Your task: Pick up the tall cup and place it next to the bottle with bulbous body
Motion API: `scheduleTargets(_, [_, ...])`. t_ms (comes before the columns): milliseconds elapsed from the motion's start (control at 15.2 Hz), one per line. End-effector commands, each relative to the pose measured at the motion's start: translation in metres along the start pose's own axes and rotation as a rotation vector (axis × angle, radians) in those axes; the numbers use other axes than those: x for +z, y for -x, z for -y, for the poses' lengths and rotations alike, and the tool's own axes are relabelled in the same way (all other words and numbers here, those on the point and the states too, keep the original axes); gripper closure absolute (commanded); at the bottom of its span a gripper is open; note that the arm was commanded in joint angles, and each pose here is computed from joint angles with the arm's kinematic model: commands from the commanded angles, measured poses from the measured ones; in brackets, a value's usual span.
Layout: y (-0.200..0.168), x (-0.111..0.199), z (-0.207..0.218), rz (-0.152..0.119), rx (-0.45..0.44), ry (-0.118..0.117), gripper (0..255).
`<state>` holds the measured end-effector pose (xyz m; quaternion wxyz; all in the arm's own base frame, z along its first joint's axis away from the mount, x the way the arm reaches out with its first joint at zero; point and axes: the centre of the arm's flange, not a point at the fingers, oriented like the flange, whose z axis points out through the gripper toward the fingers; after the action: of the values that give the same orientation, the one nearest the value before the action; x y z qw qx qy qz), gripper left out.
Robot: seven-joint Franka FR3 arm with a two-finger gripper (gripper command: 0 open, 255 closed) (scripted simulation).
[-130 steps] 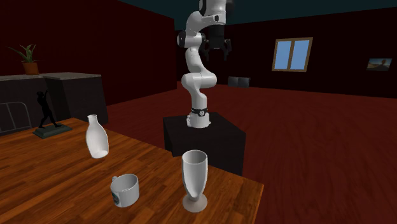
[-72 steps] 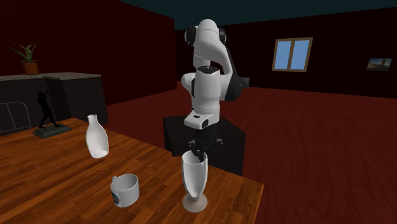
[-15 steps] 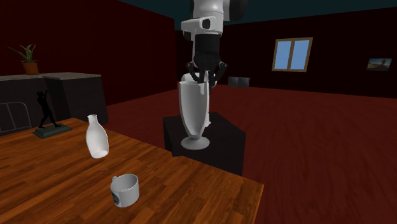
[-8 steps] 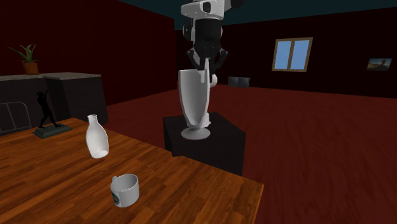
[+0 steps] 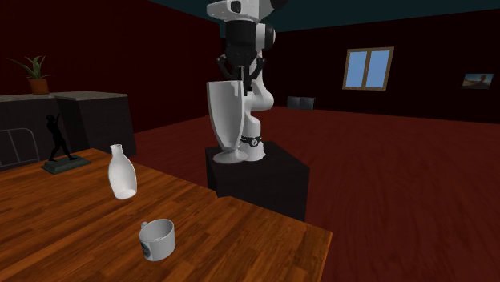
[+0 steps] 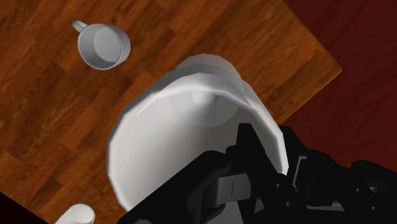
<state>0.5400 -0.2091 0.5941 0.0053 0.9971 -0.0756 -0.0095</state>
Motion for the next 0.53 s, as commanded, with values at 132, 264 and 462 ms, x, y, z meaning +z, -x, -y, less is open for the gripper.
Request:
scheduleTargets(132, [0.04,0.004,-0.032,-0.001,-0.001,0.0,255])
scheduleTargets(264, [0.061,0.005,-0.048,-0.001,-0.001,0.0,255])
scheduleTargets(462, [0.092,0.005,-0.073,-0.001,-0.001,0.0,255])
